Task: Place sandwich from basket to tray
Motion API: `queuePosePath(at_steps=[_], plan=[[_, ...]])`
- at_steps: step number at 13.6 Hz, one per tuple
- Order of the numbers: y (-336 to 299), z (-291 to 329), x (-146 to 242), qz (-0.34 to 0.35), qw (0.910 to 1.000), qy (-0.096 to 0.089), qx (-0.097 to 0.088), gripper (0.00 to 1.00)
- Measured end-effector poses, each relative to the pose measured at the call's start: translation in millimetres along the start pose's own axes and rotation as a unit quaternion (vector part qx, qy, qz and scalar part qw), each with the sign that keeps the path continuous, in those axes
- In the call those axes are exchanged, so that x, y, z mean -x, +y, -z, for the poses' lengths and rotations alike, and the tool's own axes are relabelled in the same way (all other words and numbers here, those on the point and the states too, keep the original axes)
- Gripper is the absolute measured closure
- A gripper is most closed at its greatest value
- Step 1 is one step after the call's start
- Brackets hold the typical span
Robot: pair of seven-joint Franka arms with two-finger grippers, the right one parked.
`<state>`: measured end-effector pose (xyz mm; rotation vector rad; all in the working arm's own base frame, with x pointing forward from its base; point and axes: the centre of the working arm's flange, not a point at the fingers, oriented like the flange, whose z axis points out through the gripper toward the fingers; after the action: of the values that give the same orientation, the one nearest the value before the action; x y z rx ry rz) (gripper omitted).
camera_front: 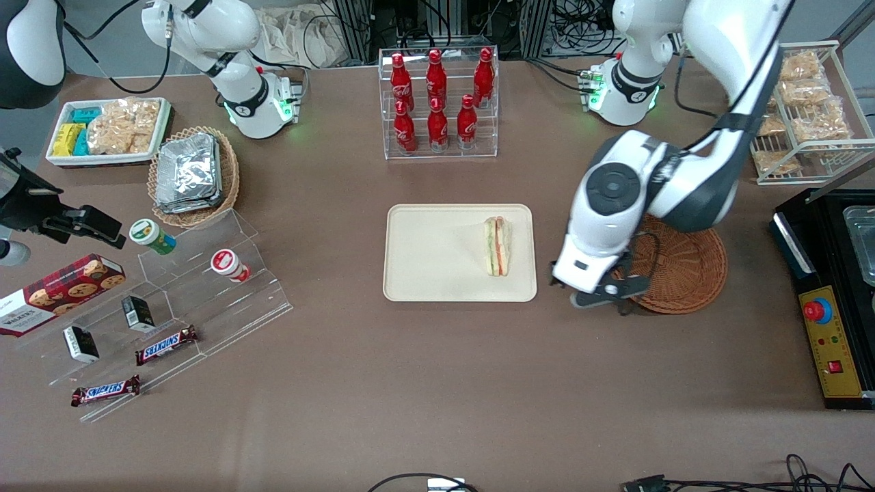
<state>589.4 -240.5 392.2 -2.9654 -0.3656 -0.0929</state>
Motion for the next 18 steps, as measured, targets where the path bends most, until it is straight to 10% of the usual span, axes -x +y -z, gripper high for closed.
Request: queuePosePath(at_steps=[4,18], plan=[[-69,26,-26,-0.008,0.9997,-0.019,-0.013,0.0],[-245,148,-24,-0.166,0.9837,-0.053,0.046,0.0]])
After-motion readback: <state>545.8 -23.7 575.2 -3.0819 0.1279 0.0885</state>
